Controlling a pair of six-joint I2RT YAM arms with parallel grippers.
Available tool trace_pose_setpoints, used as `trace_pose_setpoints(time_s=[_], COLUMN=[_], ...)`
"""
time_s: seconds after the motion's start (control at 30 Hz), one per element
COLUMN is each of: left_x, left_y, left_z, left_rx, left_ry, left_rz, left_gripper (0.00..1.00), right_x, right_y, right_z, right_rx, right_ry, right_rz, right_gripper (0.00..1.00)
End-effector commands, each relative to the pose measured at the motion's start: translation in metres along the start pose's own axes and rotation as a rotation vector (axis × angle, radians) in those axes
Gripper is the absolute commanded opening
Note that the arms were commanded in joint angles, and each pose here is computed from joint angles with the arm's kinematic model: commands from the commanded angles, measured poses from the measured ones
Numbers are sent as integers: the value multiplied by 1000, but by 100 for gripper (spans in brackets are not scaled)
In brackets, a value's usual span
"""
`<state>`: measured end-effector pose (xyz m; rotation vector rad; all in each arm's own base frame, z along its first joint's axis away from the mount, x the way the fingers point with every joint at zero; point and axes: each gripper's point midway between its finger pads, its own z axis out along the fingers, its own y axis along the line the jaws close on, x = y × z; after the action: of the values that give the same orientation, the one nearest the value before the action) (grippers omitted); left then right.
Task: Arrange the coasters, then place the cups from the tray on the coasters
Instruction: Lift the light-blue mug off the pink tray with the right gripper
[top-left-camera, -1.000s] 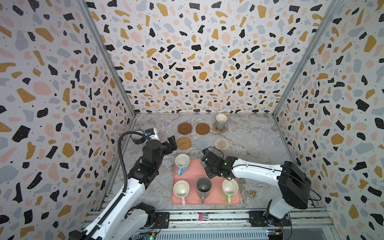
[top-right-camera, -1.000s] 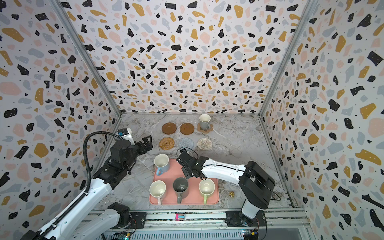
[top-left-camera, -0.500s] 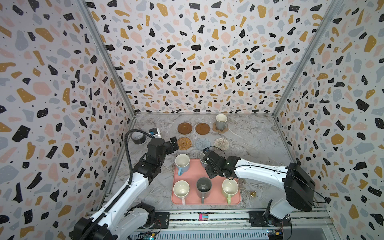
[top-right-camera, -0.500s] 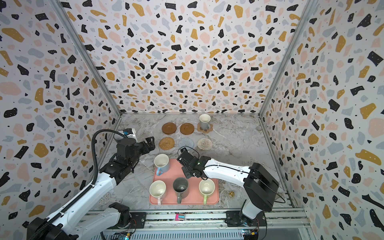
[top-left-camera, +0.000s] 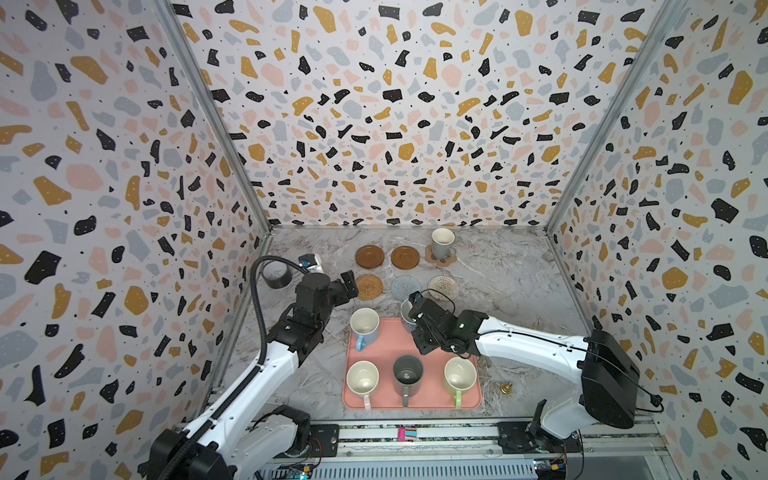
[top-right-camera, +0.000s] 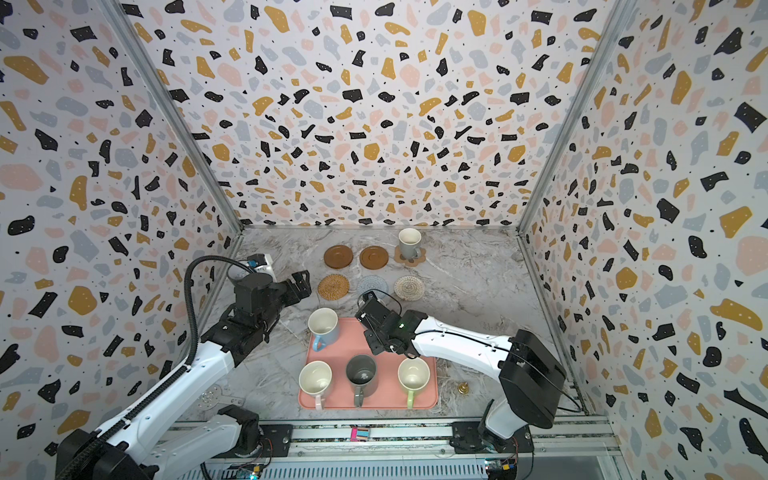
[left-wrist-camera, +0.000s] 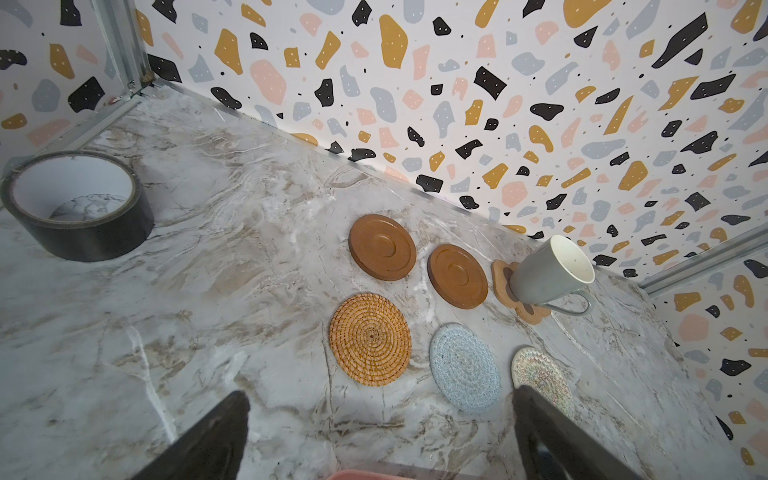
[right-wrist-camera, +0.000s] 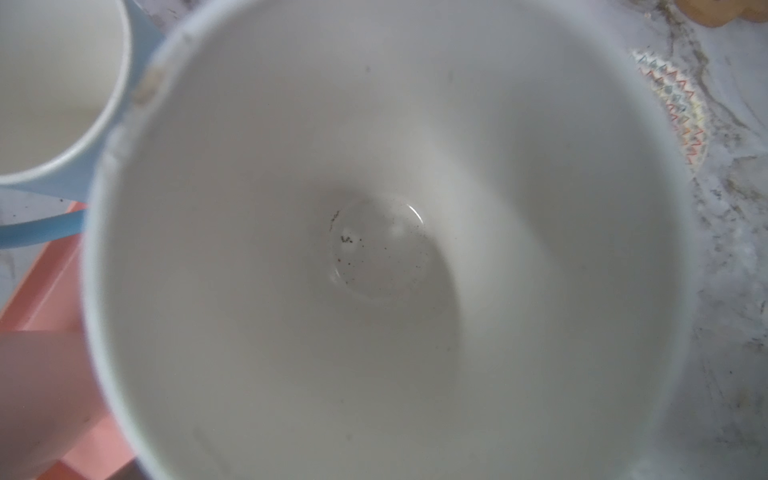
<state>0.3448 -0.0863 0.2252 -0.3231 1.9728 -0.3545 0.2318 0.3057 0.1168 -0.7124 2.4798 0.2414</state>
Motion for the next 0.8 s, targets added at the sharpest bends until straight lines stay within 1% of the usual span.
trace_pose_setpoints(time_s=[0.0,0.27,0.77], left_x=[-20,-19,-16], left_y=[-13,-14,-13], left_z=[-4,-4,-5], left_rx=[37,41,48], left_ry=[-56,-52,-50], left_rz=[-9,-9,-7], left_gripper=[100,99,100], right_x=[-32,-41,-65], right_y=[8,10,6], right_z=[-23,-23,-22], right_rx=[-28,-28,-39], right_ry=[-96,-97,-134], right_rz=[2,-22,-24], right_gripper=[8,8,8])
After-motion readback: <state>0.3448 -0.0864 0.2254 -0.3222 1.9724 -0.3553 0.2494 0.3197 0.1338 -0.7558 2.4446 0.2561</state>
